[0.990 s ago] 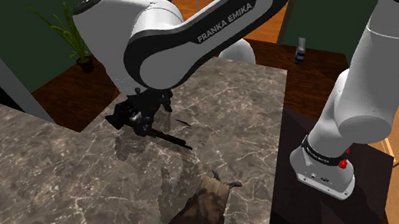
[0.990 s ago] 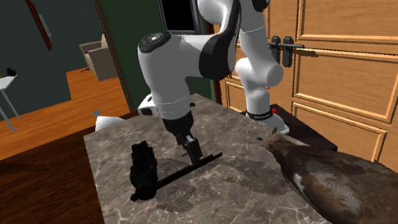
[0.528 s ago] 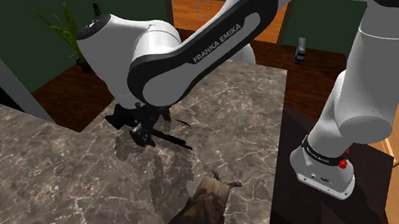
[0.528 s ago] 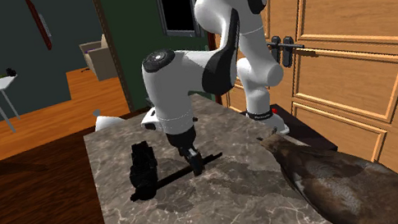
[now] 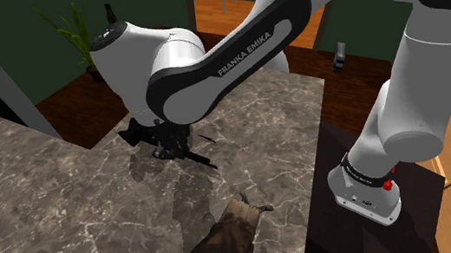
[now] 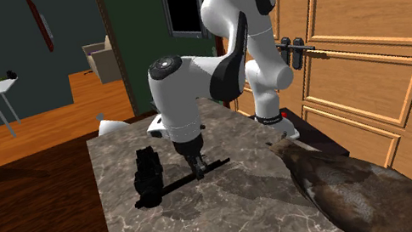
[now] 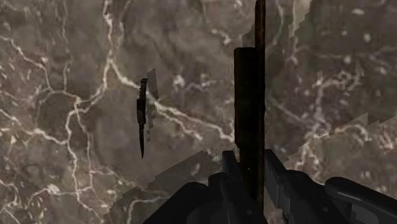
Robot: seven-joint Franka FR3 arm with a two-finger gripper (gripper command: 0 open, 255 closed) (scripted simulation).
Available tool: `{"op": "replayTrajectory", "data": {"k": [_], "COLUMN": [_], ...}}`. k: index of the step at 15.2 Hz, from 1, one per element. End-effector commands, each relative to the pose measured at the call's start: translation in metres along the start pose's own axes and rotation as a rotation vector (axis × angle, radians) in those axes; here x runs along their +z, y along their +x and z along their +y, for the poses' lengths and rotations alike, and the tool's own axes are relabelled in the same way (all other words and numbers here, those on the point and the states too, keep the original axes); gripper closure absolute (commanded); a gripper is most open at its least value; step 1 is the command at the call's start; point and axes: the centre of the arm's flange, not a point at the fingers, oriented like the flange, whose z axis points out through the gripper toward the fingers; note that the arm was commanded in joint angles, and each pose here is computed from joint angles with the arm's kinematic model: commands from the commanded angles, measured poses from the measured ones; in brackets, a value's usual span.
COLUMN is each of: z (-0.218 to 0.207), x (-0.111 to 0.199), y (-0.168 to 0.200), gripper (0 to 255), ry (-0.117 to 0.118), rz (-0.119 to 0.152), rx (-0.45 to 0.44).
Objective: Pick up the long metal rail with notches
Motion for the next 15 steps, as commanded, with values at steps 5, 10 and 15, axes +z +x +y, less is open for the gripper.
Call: {"op": "replayTrajectory", "data": {"k": [5, 10, 15], "z": [0.000, 0.004, 0.009], "x": [-0.005, -0.031, -0.056], "y": [0.000, -0.003, -0.006], "gripper": [255, 255, 255], "ry": [0.000, 0.000, 0.000], "rz": [0.000, 0.000, 0.000], "rx": [0.000, 0.000, 0.000]}}
